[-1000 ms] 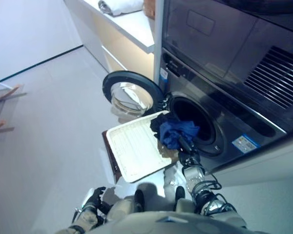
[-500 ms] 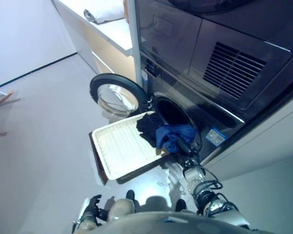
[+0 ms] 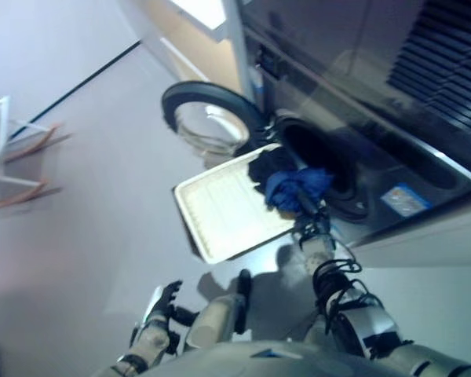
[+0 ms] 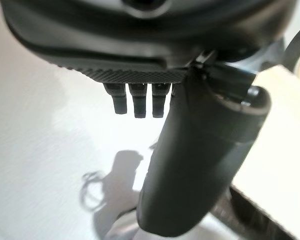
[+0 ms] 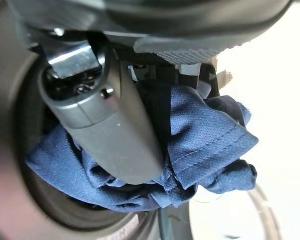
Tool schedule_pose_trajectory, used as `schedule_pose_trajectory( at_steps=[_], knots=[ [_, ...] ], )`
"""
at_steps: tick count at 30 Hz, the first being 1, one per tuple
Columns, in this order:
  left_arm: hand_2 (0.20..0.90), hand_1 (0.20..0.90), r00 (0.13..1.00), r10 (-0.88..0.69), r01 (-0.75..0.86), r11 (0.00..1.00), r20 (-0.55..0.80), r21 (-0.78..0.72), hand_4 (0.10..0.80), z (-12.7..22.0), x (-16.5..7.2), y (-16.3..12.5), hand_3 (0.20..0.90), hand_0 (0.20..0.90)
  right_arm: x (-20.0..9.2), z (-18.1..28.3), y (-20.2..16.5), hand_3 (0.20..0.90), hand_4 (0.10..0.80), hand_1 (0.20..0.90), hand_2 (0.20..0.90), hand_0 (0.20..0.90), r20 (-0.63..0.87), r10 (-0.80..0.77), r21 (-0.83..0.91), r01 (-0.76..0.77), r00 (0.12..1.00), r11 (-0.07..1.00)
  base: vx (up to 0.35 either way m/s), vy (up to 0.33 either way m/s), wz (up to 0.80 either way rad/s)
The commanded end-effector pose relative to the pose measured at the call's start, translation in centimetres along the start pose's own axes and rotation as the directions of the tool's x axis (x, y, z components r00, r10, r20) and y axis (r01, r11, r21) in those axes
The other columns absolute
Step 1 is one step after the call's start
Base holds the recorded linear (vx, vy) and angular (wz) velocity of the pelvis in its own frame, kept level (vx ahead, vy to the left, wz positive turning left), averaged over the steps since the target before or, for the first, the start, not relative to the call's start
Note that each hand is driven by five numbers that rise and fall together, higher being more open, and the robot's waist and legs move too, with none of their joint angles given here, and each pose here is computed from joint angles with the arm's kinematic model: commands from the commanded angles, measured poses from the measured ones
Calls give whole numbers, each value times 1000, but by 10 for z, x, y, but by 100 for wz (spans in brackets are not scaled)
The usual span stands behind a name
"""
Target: Pick up the clothes and place them into the washing machine
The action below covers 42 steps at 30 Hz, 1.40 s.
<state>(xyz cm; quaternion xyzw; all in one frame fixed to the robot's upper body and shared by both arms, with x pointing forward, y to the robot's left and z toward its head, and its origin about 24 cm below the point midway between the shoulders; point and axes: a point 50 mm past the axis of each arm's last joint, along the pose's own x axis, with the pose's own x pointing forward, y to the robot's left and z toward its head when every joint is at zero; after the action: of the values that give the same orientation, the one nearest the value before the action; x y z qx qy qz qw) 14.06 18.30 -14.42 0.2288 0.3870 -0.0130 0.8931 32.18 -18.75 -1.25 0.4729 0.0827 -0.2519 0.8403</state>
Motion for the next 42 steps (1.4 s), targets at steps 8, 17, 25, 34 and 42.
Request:
schedule_pose_trajectory(
  at_steps=[8,17,25,34,42],
  knots=[
    [900,900,999,7,-12,994,50,108,800,15,9,10,900,900,15,86,89,300,400,300,300,300,338,72,388,-208,939,898,6,20,14],
    [900,900,980,-20,-15,985,199,173,800,52,17,13,900,900,19,141,101,300,400,300,300,300,455,-17,548,-264,890,794,0,20,13],
    [900,900,970,11,-58,981,244,183,800,62,21,27,900,900,2,216,141,300,400,300,300,300,627,65,505,-469,776,724,28,38,6],
    [900,900,963,23,-71,983,268,169,800,66,21,33,900,900,-39,281,178,300,400,300,300,300,801,160,333,-651,577,682,61,10,5],
    [900,900,962,61,-103,984,266,147,800,62,21,43,900,900,-90,305,211,300,400,300,300,300,900,252,140,-784,356,605,55,14,3]
  ],
)
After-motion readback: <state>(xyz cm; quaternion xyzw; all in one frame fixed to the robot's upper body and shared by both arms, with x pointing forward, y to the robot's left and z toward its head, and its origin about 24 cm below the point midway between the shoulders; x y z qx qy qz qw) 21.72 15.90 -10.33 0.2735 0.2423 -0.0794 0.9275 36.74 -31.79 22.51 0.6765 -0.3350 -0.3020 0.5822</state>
